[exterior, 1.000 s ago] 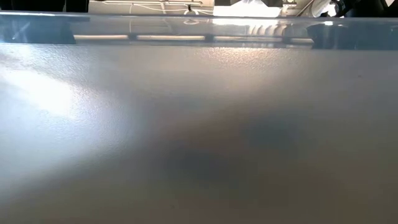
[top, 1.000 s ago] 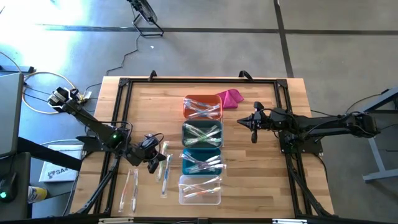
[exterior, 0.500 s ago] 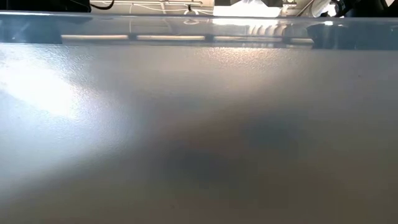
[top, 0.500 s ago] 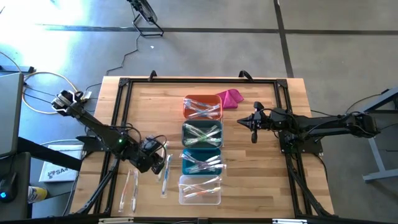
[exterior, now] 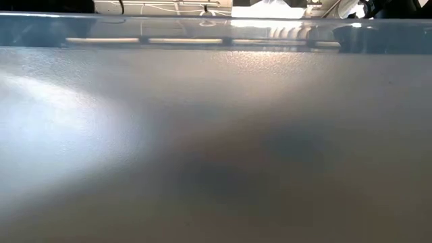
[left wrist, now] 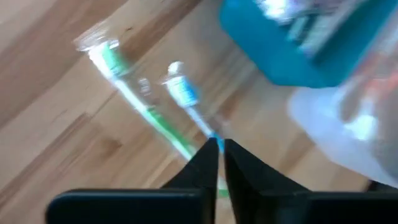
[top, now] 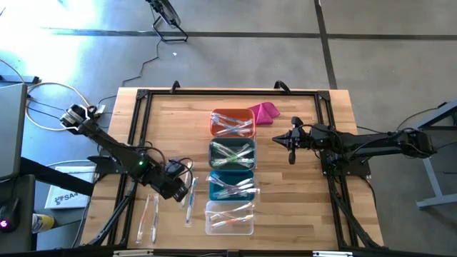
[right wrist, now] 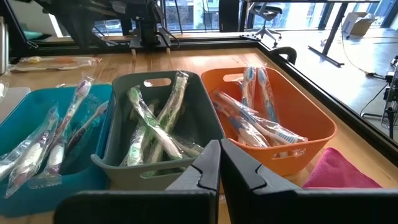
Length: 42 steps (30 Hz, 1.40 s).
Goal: Pick & Place Toothbrushes
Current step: Put the green toothbrush into the green bin
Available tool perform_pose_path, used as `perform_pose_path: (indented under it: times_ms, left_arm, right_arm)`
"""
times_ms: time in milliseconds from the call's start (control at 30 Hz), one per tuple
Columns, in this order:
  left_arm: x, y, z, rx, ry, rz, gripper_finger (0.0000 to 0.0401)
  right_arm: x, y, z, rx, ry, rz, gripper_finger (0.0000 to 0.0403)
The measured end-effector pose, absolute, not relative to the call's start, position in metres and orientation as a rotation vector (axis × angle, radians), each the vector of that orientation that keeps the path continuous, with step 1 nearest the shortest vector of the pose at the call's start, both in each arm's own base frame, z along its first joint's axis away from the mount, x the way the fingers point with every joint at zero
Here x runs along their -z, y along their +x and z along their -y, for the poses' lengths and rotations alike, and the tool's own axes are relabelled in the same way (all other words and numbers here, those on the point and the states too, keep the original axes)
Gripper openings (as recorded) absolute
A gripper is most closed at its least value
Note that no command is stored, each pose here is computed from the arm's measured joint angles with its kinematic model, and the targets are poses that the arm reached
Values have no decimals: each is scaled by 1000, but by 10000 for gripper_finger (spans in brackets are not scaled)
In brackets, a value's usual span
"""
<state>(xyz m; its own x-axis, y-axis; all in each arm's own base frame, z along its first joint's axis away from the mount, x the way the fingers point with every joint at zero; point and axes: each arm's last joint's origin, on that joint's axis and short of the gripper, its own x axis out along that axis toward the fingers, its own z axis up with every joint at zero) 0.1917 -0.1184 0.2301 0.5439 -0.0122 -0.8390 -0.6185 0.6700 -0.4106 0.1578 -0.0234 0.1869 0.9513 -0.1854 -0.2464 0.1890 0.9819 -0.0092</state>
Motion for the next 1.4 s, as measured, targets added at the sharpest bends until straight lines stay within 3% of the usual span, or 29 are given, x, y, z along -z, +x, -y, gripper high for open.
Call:
perform_pose_path:
  times_ms: [267, 433, 1400]
  left_arm:
    - [-212, 199, 117, -533, -773, -992, 138]
    - [-203, 207, 119, -565, -770, -990, 177]
    - [-144, 224, 126, -757, -633, -1111, 182]
  right_arm:
    - [-187, 158, 23, 190, 15, -249, 4]
    - [-187, 158, 23, 190, 14, -249, 4]
    - [-187, 158, 23, 190, 15, -249, 4]
